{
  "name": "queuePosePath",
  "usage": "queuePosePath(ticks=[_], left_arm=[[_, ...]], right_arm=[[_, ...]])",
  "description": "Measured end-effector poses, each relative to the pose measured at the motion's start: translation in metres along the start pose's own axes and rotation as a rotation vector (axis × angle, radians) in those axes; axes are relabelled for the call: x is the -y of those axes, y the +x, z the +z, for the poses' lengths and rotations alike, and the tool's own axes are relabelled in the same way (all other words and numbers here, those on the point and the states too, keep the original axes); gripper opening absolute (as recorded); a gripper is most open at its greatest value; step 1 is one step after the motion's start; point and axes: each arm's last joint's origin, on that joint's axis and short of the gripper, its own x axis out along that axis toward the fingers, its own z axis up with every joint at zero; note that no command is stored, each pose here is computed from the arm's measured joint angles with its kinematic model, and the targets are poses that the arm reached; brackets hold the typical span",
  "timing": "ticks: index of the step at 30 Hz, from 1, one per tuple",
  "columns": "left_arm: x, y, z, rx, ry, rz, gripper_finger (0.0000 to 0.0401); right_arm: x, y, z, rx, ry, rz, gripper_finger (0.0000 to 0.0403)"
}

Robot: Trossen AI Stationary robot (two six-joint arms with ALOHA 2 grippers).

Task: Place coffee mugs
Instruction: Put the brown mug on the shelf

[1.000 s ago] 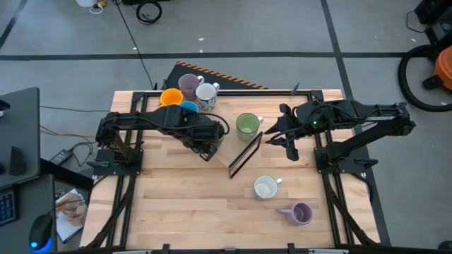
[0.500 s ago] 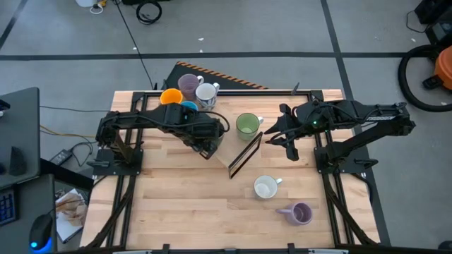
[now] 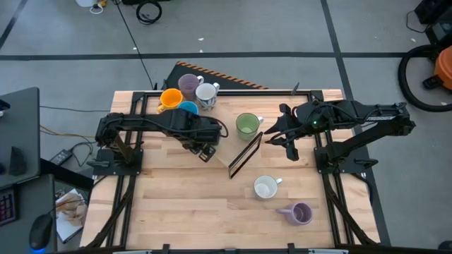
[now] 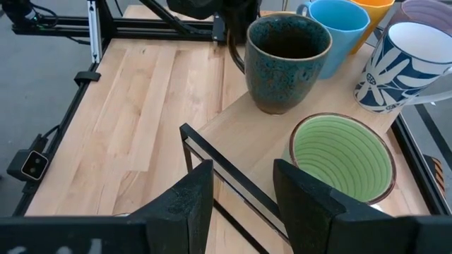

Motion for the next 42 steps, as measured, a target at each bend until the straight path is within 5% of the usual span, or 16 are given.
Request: queuePosePath(ticks=[42], left_arm=[[-0.0028, 0.0019, 0.0041, 0.021, -0.064, 0.024, 0.0071]], right_arm=[[0.0000, 0.0000, -0.0007, -0.007, 0.012, 0.000, 0.0154]])
